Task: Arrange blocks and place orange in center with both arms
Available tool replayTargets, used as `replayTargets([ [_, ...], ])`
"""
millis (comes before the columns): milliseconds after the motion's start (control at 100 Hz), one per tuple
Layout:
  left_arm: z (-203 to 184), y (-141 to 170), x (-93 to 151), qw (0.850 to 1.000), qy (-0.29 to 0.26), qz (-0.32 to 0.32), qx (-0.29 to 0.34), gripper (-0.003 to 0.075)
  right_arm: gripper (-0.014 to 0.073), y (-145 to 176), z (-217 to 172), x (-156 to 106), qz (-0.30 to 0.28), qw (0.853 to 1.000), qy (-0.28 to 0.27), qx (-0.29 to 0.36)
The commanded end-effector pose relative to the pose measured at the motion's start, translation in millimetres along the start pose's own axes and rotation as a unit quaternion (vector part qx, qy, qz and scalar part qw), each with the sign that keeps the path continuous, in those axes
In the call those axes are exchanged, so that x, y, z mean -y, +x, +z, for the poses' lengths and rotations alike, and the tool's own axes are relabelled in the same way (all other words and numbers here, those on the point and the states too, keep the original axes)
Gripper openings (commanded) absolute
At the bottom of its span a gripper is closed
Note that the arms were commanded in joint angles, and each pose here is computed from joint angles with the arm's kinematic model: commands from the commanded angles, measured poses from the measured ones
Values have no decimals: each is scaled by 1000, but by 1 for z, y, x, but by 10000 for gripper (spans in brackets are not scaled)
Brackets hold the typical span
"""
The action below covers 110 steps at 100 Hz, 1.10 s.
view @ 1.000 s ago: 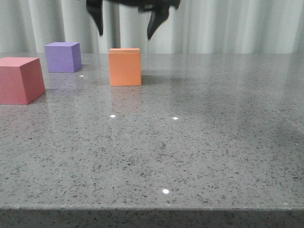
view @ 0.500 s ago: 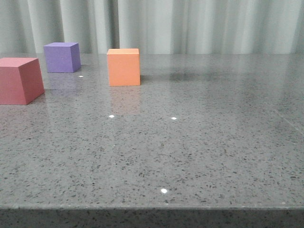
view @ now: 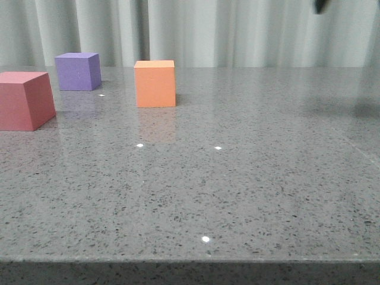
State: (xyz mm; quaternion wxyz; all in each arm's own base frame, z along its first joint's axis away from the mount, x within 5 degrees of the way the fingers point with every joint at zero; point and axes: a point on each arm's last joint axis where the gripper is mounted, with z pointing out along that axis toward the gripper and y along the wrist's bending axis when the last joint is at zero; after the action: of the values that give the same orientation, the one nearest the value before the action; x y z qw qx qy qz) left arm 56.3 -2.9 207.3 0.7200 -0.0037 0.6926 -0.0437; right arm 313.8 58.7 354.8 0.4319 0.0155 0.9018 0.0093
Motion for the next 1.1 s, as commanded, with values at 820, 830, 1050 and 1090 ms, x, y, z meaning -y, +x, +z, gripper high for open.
replayTargets([
  [820,-1,5,1,999,10,-4,35,-20,665,152,-161,62,13,958,-22,286],
  [830,-1,5,1,999,10,-4,35,-20,665,152,-162,62,13,957,-21,288],
  [1050,-1,5,1,999,10,-4,35,-20,544,155,-163,65,-18,956,1,291],
  [1090,-1,5,1,999,10,-4,35,-20,475,155,-163,65,-18,956,1,291],
])
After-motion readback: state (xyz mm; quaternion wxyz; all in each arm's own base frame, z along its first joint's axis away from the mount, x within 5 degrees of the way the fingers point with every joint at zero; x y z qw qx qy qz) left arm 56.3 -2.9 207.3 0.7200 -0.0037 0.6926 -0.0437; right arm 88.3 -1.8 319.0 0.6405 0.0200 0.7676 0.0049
